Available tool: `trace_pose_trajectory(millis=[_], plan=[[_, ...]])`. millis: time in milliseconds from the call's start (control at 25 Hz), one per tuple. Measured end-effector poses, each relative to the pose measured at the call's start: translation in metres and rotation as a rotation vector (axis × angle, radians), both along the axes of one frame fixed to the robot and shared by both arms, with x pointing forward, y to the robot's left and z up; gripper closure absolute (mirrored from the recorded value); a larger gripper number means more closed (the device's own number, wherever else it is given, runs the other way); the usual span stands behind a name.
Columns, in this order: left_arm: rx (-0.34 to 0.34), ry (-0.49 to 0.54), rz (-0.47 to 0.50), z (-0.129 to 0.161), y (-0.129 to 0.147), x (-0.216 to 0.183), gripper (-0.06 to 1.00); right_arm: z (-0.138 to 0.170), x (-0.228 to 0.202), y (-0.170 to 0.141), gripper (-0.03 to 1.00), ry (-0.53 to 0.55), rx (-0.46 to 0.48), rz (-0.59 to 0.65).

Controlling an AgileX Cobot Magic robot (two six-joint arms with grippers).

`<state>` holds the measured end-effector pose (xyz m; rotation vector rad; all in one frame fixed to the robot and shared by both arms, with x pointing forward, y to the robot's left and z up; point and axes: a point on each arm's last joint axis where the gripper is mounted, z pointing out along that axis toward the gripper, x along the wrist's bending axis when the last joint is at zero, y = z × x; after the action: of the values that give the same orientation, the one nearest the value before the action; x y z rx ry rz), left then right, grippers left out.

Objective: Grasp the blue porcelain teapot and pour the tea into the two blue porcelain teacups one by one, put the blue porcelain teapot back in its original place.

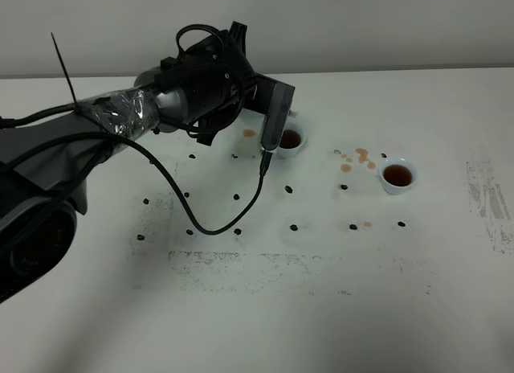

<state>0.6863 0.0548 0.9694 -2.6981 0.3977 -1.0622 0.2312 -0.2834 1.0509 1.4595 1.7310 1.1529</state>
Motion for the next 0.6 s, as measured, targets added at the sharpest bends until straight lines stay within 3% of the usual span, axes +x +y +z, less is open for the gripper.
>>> trace_pose_trajectory(millis=[200,440,600], plan=[[-0.213,0.011,0.204,0.038,0.006,-0.014,0.90,0.000,0.000,0.000,0.38,0.000,0.000,0.000],[-0.549,0.095,0.606,0.054,0.013,-0.030,0.90,0.000,0.000,0.000,0.38,0.000,0.000,0.000],[-0.651,0.133,0.818,0.047,0.019,-0.030,0.90,0.000,0.000,0.000,0.38,0.000,0.000,0.000]])
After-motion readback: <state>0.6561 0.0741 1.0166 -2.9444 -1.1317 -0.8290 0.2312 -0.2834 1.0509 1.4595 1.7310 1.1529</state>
